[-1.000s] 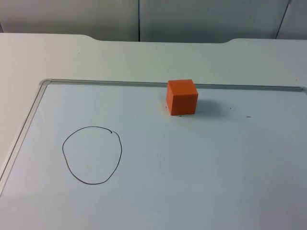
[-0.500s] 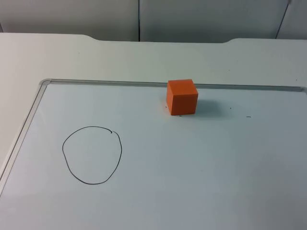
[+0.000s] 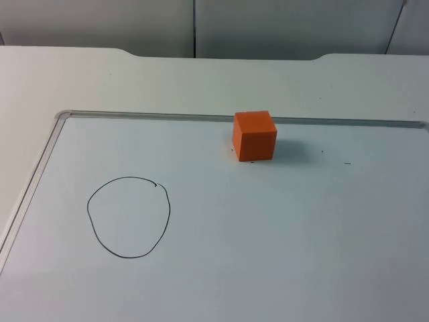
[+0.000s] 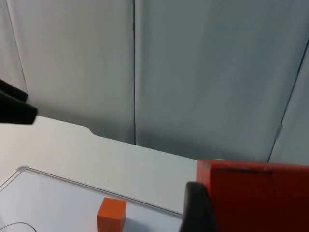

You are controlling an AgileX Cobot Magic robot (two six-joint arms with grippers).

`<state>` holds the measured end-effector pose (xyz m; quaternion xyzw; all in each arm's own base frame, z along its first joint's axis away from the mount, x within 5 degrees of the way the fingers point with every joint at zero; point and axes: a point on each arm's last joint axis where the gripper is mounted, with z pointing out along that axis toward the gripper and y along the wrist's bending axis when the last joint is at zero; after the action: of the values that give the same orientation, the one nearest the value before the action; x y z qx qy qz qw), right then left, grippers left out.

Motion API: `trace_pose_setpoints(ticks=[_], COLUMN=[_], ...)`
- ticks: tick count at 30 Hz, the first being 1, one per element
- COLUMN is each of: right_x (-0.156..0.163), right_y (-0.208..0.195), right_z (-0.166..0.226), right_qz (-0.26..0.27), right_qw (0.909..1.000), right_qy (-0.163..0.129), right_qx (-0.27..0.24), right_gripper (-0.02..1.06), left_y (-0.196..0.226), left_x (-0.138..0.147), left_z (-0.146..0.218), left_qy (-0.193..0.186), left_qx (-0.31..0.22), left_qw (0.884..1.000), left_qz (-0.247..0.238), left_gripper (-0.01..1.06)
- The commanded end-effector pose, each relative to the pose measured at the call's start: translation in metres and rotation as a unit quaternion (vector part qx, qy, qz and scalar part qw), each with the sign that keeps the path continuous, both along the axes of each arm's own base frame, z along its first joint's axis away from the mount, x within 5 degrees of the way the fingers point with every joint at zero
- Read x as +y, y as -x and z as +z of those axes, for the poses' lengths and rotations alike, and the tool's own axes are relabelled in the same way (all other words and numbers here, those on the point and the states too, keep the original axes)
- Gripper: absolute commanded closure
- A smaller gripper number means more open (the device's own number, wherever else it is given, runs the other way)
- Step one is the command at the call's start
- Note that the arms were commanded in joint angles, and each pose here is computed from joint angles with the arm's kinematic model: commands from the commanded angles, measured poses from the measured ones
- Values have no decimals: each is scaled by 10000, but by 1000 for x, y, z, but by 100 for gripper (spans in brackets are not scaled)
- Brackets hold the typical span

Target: Pick up one cube with the left hand and another cube with the right hand. First place the cube in the right hand at the target position, then stack the cube in the left hand on top.

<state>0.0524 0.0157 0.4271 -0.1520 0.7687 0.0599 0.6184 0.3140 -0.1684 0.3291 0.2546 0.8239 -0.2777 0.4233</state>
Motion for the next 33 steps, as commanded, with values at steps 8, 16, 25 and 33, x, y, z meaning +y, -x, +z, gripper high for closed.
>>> trace_pose_setpoints(ticks=[8,16,25,33], right_x=[0,0,1,4], right_y=[-1,-1,-1,0], right_z=[0,0,-1,-1], right_qz=[1,1,12,143], right_qw=[10000,10000,10000,9998], right_qy=[-11,-11,-15,-146], right_qx=[-47,-47,-4,51], right_gripper=[105,105,105,105], left_y=[-41,-91,-113,-117], left_x=[-69,-92,-110,-118], left_z=[-50,-97,-133,-164], left_qy=[-976,-1569,-1655,-1613], left_qx=[773,1997,2722,3042], left_qw=[9920,9669,9456,9330], left_qz=[-188,261,662,1046], left_gripper=[0,0,0,0])
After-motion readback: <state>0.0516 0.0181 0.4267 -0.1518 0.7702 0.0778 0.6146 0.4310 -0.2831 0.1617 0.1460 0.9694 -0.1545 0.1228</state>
